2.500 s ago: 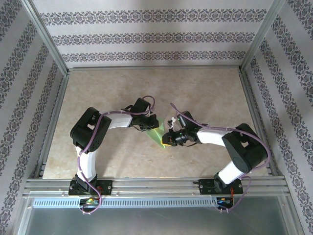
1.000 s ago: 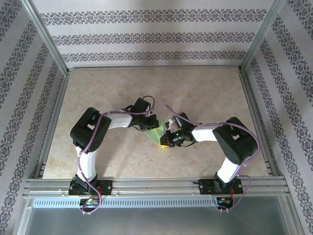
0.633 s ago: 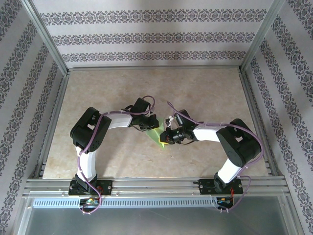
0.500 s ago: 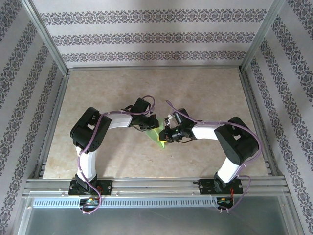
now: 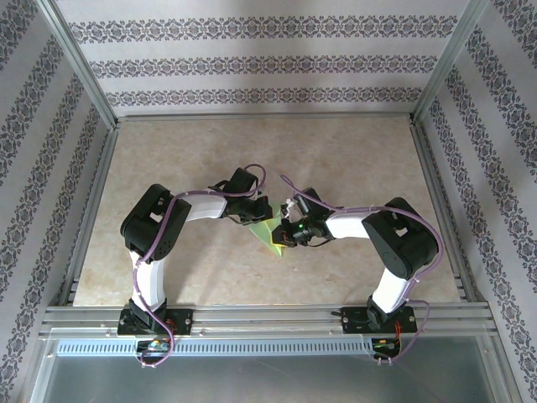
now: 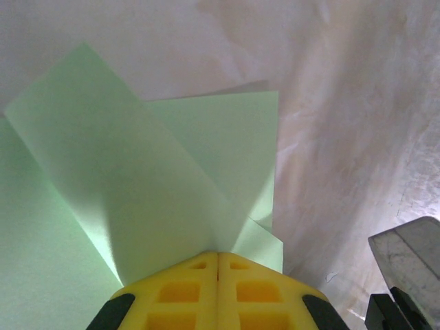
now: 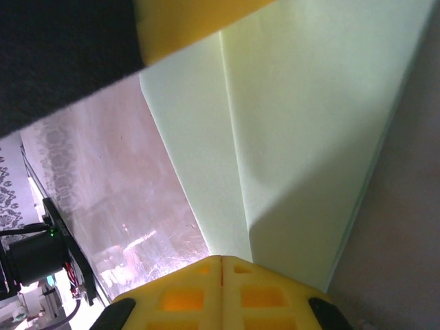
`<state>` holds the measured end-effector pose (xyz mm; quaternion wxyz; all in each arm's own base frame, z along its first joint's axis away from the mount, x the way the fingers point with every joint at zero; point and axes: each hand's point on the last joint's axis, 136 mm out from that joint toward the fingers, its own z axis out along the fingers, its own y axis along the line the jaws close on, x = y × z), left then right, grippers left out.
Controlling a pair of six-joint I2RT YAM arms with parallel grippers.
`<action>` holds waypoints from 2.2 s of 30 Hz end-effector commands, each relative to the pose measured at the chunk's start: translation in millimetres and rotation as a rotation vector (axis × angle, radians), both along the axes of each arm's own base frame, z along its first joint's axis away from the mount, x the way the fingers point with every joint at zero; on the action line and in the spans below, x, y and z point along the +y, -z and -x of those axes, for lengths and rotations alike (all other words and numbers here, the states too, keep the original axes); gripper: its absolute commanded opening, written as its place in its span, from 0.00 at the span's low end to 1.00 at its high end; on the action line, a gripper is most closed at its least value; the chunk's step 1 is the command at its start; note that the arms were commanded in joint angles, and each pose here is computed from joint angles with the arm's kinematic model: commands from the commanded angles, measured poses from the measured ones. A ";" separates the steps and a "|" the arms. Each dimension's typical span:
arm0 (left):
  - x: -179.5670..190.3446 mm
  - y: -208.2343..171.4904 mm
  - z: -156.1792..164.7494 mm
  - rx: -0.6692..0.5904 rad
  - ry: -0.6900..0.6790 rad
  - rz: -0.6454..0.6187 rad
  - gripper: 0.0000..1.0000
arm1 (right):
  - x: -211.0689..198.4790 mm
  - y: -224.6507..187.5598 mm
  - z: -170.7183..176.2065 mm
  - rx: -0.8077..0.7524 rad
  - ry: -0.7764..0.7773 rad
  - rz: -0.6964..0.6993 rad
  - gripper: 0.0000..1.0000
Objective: Fold a paper plane with a square sheet of paper (fold left side to right side)
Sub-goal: Fourth fold the wing at the center of the table.
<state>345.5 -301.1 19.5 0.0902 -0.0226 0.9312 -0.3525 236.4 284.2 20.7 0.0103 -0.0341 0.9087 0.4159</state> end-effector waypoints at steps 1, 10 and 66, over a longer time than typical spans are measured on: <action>18.1 37.7 19.0 0.093 -0.018 -0.102 0.02 | -3.8 9.9 10.1 0.014 -0.012 0.030 0.07; 19.1 39.3 19.2 0.097 -0.021 -0.105 0.02 | -5.9 11.0 20.3 0.027 -0.016 0.035 0.07; 26.8 46.3 20.2 0.121 -0.043 -0.136 0.02 | -17.7 25.6 79.2 0.120 -0.037 0.086 0.07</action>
